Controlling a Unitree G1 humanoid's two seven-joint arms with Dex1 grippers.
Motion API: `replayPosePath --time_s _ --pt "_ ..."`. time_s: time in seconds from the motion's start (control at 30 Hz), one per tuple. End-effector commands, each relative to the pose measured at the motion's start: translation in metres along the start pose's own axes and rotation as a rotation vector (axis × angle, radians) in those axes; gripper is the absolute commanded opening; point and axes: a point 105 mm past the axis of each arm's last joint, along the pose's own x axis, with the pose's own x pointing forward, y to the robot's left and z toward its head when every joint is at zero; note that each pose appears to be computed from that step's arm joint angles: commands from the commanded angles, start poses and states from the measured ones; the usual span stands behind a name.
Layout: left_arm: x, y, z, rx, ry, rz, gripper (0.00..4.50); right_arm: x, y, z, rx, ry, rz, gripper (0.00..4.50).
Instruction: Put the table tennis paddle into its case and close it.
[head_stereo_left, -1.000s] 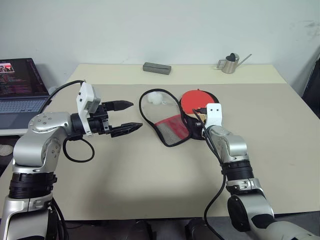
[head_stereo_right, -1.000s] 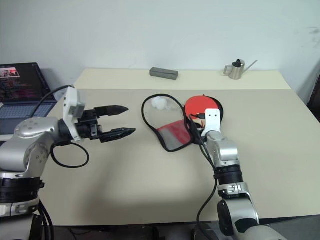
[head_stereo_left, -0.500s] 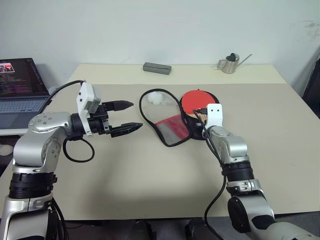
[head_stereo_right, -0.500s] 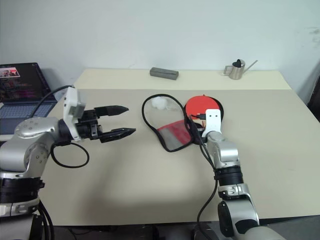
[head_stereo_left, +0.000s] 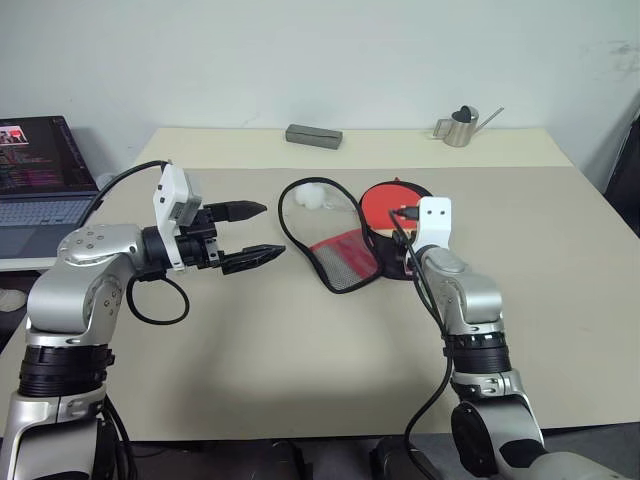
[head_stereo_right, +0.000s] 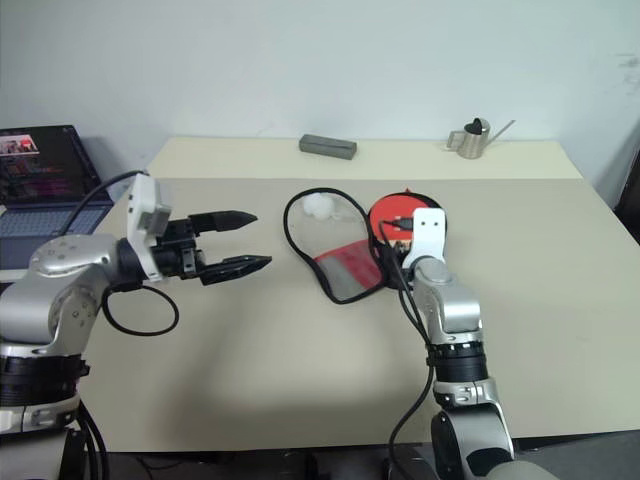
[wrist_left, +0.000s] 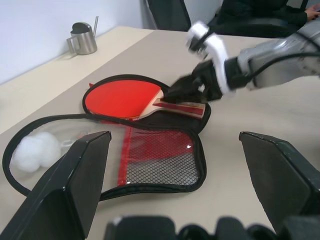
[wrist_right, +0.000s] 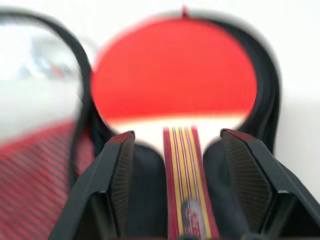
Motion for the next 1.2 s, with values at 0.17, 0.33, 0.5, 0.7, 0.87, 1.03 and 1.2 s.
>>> replayPosePath --time_s 0.17,0.33,0.5,0.7,0.87,1.03,1.2 --pt "-0.012 0.015 0.007 0.015 -0.032 0.087 4.50 -0.018 -0.011 0.024 -0.008 -0.034 0.189 2.98" --pt "-0.017 0.022 0.001 -0.007 -0.023 0.124 4.50 -0.024 -0.022 0.036 -0.071 -0.076 0.310 2.98" --pt "-0.028 0.036 -0.016 -0.050 0.020 0.184 4.50 -0.043 -0.026 0.042 -0.172 -0.039 0.547 2.98" --pt "-0.032 0.056 -0.035 -0.087 0.073 0.270 4.50 -0.056 -0.033 0.065 -0.260 -0.060 0.667 2.98" --pt "-0.026 0.070 -0.037 -0.087 0.075 0.312 4.50 -0.053 -0.036 0.073 -0.292 -0.077 0.662 2.98" --pt "-0.017 0.079 -0.046 -0.072 0.110 0.341 3.97 -0.057 -0.036 0.071 -0.318 -0.071 0.688 3.01" --pt "-0.011 0.102 -0.063 -0.033 0.204 0.460 2.28 -0.069 -0.037 0.075 -0.341 -0.072 0.754 3.01"
